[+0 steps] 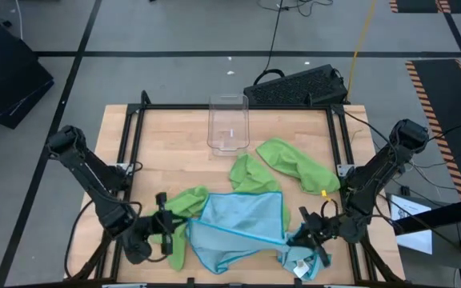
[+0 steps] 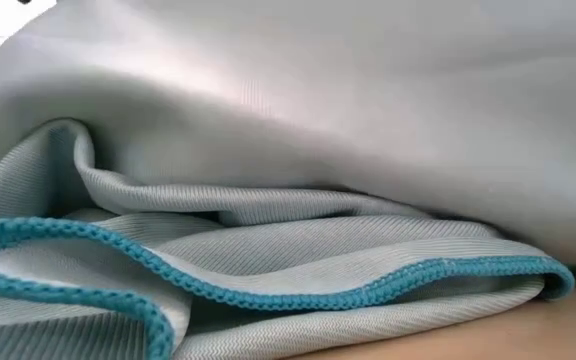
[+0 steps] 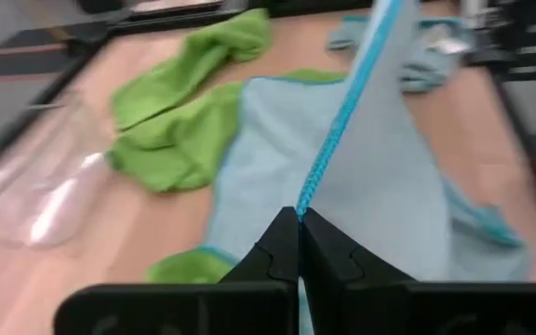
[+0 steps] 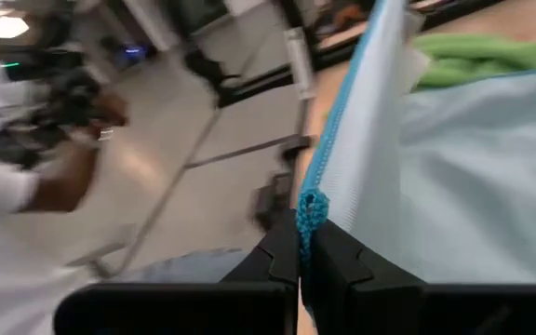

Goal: Fold microfiber towels
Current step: Fold the top left blue towel

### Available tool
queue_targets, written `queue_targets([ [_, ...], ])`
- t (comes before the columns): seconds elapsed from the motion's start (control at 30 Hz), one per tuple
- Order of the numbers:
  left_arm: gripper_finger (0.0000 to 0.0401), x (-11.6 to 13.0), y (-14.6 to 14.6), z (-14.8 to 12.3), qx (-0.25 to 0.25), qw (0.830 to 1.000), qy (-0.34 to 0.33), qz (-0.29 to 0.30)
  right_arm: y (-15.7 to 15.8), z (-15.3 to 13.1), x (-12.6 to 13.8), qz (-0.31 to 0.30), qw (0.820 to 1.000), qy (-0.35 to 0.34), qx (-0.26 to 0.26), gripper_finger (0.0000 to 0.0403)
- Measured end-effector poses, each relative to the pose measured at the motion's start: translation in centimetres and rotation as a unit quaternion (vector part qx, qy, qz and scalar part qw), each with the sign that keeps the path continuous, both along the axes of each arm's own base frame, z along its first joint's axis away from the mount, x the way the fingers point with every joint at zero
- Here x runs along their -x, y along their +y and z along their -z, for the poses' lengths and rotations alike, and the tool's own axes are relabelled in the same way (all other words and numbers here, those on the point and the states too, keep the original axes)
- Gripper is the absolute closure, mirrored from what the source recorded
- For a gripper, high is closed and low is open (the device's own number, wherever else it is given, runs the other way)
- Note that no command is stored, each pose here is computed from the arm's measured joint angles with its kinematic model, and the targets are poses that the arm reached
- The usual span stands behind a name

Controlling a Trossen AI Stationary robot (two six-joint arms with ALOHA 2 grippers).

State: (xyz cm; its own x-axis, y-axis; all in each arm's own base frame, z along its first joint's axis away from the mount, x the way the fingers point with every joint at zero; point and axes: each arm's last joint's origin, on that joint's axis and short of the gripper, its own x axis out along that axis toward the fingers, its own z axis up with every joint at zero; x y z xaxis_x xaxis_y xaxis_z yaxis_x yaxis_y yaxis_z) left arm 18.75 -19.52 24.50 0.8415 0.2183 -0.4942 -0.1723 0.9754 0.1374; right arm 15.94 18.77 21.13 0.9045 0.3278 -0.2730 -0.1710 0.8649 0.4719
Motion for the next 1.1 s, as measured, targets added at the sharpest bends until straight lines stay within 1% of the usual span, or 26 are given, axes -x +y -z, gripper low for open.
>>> queue_targets([
  [0.1, 0.0394, 0.0, 1.1, 0.4, -0.011, 0.999, 0.016, -0.039, -0.7, 0.4, -0.5, 0.016, 1.0, 0.014, 0.02, 0.0399],
  [0.2, 0.0398, -0.1, 2.2, 0.8, -0.01, 0.996, 0.031, -0.079, -1.2, 0.7, -0.9, 0.029, 0.999, 0.022, 0.033, 0.0399],
  [0.3, 0.0393, -0.4, 2.9, 1.2, -0.003, 0.994, 0.036, -0.099, -1.5, 0.9, -1.1, 0.035, 0.998, 0.029, 0.047, 0.0399],
  [0.43, 0.0397, -1.0, 2.9, 1.5, 0.027, 0.995, 0.045, -0.085, -1.5, 0.9, -1.2, 0.03, 0.998, 0.032, 0.05, 0.0399],
  [0.53, 0.0396, -1.4, 1.9, 1.1, 0.052, 0.997, 0.032, -0.041, -1.3, 0.8, -1.0, 0.015, 0.999, 0.032, 0.039, 0.0399],
  [0.63, 0.0392, -1.6, 0.9, 0.5, 0.053, 0.999, 0.005, -0.001, -1.0, 0.8, -0.7, 0.011, 0.999, 0.033, 0.031, 0.0399],
  [0.73, 0.0397, -1.5, 0.8, 0.5, 0.043, 0.999, 0.006, 0.004, -1.1, 0.9, -0.7, 0.024, 0.998, 0.033, 0.038, 0.0399],
  [0.77, 0.0397, -1.5, 1.0, 0.6, 0.037, 0.999, 0.007, -0.006, -1.2, 1.0, -0.7, 0.028, 0.998, 0.034, 0.043, 0.0399],
  [0.83, 0.0395, -1.5, 1.6, 0.8, 0.025, 0.999, 0.008, -0.034, -1.5, 1.3, -0.8, 0.053, 0.995, 0.04, 0.068, 0.0399],
  [0.93, 0.0395, -1.9, 2.8, 1.5, 0.027, 0.997, 0.017, -0.07, -2.6, 2.1, -0.9, 0.105, 0.987, 0.063, 0.106, 0.0399],
  [1.0, 0.0397, -2.0, 3.8, 2.5, 0.025, 0.995, 0.025, -0.091, -3.4, 2.9, -1.0, 0.135, 0.981, 0.08, 0.115, 0.0399],
  [1.1, 0.0395, -2.1, 5.1, 4.1, 0.035, 0.992, 0.034, -0.12, -4.5, 4.0, -1.1, 0.158, 0.976, 0.098, 0.113, 0.0399],
])
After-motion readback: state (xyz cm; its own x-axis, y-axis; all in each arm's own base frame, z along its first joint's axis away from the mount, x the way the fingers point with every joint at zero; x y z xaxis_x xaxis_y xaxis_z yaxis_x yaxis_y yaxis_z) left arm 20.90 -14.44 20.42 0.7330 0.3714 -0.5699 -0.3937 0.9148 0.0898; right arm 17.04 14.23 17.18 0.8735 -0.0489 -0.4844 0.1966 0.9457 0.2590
